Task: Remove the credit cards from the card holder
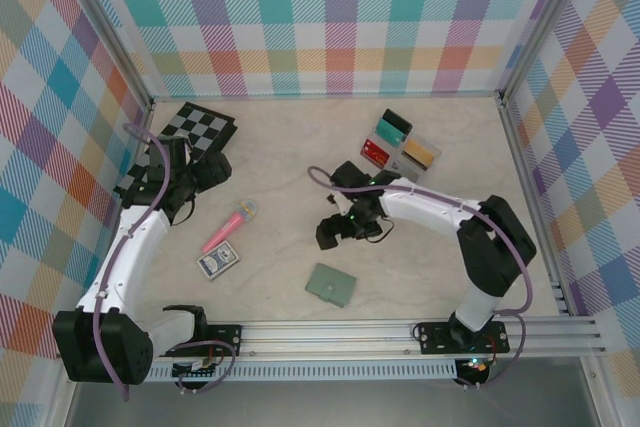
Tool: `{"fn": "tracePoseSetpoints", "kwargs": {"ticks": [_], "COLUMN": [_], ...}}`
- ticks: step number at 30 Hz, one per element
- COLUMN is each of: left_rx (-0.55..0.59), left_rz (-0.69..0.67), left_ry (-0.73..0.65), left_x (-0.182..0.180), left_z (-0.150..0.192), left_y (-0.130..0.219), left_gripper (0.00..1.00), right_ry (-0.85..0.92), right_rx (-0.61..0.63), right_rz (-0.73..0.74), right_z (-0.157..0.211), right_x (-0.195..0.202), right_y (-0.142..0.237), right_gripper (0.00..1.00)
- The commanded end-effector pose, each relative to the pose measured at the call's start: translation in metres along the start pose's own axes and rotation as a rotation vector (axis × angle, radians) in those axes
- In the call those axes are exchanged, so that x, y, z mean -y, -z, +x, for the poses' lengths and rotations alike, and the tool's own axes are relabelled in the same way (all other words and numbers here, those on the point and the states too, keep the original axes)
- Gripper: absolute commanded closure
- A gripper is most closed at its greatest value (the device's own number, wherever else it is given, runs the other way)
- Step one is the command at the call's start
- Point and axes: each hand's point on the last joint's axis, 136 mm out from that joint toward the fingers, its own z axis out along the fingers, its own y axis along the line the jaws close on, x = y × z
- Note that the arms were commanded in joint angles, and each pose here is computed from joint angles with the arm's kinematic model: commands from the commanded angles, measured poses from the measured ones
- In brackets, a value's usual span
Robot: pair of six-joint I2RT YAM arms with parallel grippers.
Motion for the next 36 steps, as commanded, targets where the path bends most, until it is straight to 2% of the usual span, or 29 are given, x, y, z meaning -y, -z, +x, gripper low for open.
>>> {"fn": "tracePoseSetpoints", "kwargs": {"ticks": [1,9,17,20,23,29,33,36], "left_rx": [-0.008,-0.023,-0.043,-0.053,-0.064,-0.077,-0.098,-0.122], "left_rz": [0.011,0.026,0.027,0.023,0.026,0.032,0.044,0.058], "left_ry": [-0.008,-0.01,-0.015,-0.017,-0.015,-0.01,0.003,0.016], "left_x": [0.006,0.008,0.008,0.008,0.008,0.009,0.01,0.012], "left_z": [-0.004,-0.001,0.003,0.004,0.005,0.008,0.014,0.02], "left_y": [0.004,0.0,-0.002,-0.004,-0.005,-0.005,-0.008,-0.011], "left_gripper": [0.0,0.0,0.0,0.0,0.0,0.0,0.0,0.0], "right_ry": [0.1,0.239,0.263,0.25,0.205,0.029,-0.089,-0.08], "right_rx": [-0.108,-0.208,-0.219,-0.208,-0.176,-0.063,-0.013,0.054], "right_rz": [0.077,0.196,0.294,0.379,0.458,0.524,0.513,0.438], "right_z": [0.022,0.044,0.033,0.025,0.014,-0.015,-0.031,-0.046], "right_x": [-0.003,-0.007,0.007,0.021,0.035,0.067,0.085,0.07], "right_y": [-0.004,-0.023,-0.041,-0.048,-0.048,-0.03,-0.017,-0.002], "right_gripper": [0.03,0.04,0.03,0.03,0.03,0.01,0.02,0.03]}}
